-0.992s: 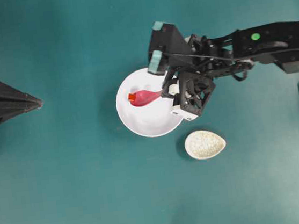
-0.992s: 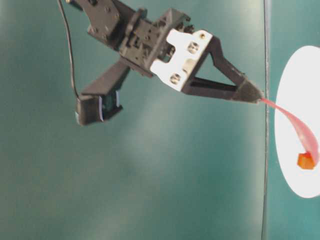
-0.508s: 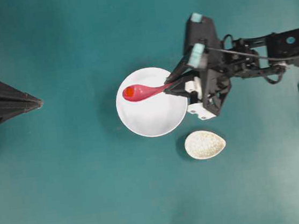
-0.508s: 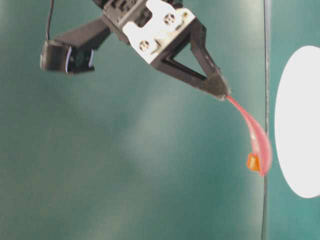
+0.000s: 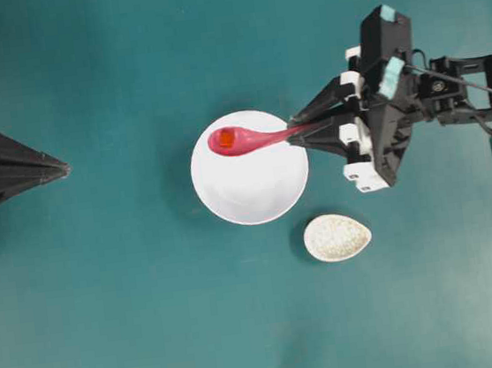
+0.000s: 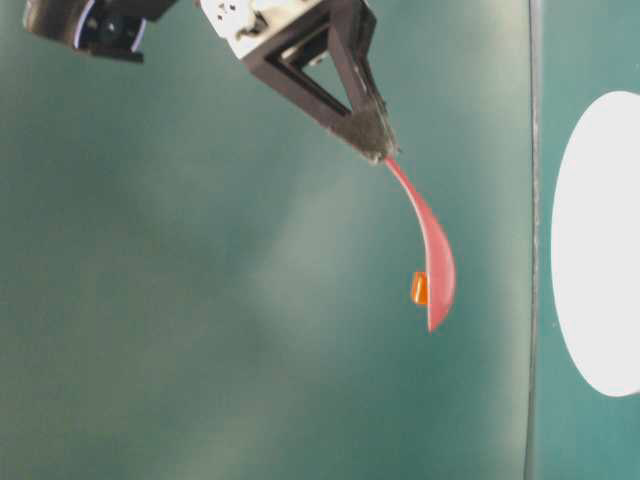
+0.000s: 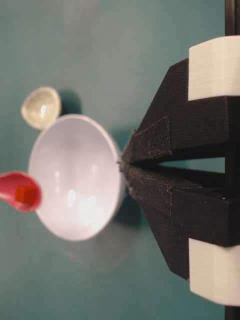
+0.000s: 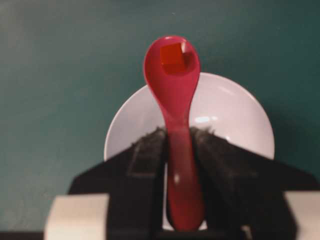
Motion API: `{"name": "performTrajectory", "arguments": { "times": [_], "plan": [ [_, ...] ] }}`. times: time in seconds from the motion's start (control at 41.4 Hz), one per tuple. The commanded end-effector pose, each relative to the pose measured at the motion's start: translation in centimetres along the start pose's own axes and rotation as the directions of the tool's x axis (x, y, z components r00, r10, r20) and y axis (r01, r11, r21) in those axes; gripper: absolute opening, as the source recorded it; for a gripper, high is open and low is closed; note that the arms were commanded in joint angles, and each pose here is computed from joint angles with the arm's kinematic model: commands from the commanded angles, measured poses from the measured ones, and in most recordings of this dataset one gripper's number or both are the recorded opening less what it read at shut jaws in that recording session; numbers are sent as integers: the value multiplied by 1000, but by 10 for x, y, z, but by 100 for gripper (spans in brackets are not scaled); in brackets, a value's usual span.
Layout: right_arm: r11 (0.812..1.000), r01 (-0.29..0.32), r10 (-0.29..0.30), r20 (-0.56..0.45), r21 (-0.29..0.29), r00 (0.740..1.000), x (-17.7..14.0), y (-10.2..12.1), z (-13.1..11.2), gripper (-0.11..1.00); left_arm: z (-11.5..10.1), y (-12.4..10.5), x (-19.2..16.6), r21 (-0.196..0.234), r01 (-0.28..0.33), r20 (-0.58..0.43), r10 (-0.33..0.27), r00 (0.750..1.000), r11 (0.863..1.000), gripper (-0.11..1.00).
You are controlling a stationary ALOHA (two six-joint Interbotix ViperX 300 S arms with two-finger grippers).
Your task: Grip the spoon and scoop the red block from the bowl with right arm.
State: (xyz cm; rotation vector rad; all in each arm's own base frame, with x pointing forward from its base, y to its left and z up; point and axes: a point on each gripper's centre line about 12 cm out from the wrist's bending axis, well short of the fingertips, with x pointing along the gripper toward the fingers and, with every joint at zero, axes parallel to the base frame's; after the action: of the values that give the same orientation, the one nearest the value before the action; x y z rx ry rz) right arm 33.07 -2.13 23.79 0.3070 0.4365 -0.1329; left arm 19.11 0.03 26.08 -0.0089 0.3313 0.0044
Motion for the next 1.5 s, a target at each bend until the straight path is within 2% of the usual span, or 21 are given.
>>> {"name": "performTrajectory", "arguments": {
  "times": [0.0,0.193,0.508,1.475],
  "plan": [
    [1000,-25,25,44,-5,999,-10,7,8,24,9,0,-1,-11,-1,23,1,1000,1000,0],
    [999,-38,38,59,-9,998,-21,9,6,24,9,0,-1,-31,0,25,1,1000,1000,0],
    [998,-56,57,123,-14,991,-37,11,13,24,10,0,0,-31,0,29,1,1000,1000,0],
    [997,-68,71,190,-22,979,-45,16,34,24,8,0,0,-31,0,18,1,1000,1000,0]
  ]
}}
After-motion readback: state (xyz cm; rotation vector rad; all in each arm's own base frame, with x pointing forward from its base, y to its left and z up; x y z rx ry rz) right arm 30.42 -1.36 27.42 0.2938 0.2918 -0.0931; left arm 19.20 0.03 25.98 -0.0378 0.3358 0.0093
